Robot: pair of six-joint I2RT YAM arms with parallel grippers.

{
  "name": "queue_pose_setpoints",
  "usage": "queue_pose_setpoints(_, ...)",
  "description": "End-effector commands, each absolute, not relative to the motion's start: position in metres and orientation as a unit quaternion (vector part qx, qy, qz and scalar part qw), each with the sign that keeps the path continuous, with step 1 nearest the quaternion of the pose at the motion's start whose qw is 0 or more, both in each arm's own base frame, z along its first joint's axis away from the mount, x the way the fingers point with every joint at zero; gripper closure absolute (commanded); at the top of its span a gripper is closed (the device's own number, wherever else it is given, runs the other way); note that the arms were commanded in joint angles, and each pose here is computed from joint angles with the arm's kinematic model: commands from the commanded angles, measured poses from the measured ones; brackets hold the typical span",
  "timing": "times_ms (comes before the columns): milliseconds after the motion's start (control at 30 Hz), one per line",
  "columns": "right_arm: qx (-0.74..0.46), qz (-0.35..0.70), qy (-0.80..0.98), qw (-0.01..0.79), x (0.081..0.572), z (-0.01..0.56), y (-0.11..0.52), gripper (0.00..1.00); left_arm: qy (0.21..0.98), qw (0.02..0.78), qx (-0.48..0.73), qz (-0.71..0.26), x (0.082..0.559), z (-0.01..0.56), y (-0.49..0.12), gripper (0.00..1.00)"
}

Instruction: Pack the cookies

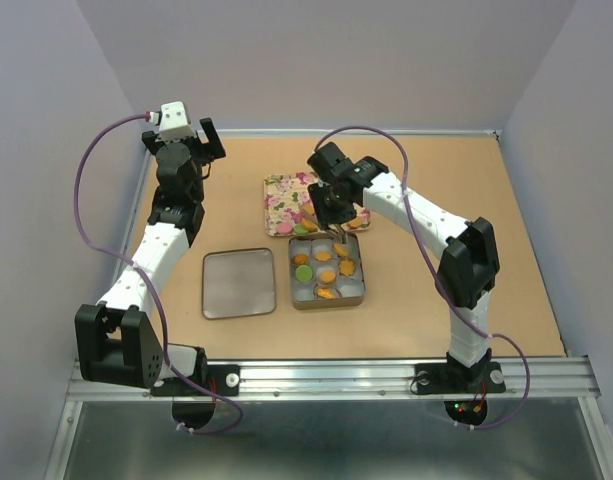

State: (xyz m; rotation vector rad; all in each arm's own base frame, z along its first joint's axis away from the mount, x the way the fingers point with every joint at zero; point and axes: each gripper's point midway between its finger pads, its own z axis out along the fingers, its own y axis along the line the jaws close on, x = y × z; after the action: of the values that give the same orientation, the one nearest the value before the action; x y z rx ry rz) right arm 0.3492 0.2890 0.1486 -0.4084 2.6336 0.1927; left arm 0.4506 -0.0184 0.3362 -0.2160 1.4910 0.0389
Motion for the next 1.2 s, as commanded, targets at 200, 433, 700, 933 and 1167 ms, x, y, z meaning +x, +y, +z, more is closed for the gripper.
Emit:
queue_pose_setpoints(200,-0.145,0.1,0.956,0.235,0.358,0.158,0.301,0.51,0.651,0.753,-0.098,0.014,0.444,0.361,-0.019,0.01)
queue_pose_setpoints(433,-0.151,0.113,0.956,0.225,0.356,0.155,0.308,0.51,0.651,0.752,-0.097,0.015,0.444,0.36,-0.019,0.01)
queue_pose_setpoints(700,-0.151,0.109,0.957,0.223,0.354,0.153,0.305,0.55,0.651,0.752,-0.097,0.015,0.444,0.36,-0.019,0.01)
queue_pose_setpoints(933,-0.143,0.093,0.951,0.258,0.366,0.174,0.299,0.6,0.65,0.753,-0.097,0.015,0.444,0.361,-0.019,0.01)
queue_pose_setpoints(1167,-0.136,0.087,0.942,0.294,0.369,0.227,0.285,0.6,0.651,0.752,-0.097,0.013,0.444,0.36,-0.019,0.01)
